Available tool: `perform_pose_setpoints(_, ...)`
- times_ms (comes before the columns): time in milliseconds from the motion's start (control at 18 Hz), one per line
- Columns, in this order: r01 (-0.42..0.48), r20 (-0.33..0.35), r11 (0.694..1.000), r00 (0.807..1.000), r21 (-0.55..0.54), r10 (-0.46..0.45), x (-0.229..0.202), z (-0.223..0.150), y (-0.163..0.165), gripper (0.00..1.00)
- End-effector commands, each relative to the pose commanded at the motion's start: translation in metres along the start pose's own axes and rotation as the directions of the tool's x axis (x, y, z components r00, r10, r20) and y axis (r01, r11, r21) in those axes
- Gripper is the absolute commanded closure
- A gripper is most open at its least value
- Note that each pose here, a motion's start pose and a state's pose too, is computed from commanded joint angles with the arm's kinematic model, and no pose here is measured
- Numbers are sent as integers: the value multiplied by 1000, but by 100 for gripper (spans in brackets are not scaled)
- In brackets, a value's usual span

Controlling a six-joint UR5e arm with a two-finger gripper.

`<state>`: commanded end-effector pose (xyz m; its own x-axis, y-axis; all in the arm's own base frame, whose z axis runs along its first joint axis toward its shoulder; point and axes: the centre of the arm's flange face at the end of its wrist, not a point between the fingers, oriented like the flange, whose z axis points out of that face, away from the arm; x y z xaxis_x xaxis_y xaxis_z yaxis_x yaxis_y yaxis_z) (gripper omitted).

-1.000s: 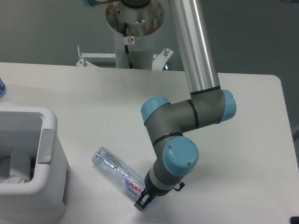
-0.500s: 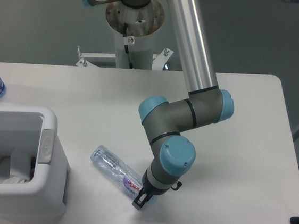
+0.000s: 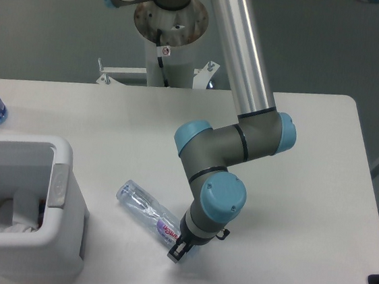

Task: Place the trash in the trash can
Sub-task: 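Push the bottle with the gripper, rotating it on the table, then close the gripper around the bottle's cap end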

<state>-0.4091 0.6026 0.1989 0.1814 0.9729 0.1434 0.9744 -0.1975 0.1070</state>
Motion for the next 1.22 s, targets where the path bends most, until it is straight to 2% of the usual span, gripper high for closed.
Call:
perform_pose_setpoints(333,-13,-54,996,998,87,18,-3,-60,-13,50)
perform_pose_setpoints(778,-14,-122,978,992,208,40,-4,-148,-7,50)
perform_pose_setpoints(944,-13,-170,957,983,291,65,1,-185,-9,50)
perform_pose_setpoints(1222,-11,-246,900,960,436,131,10,-251,5,50)
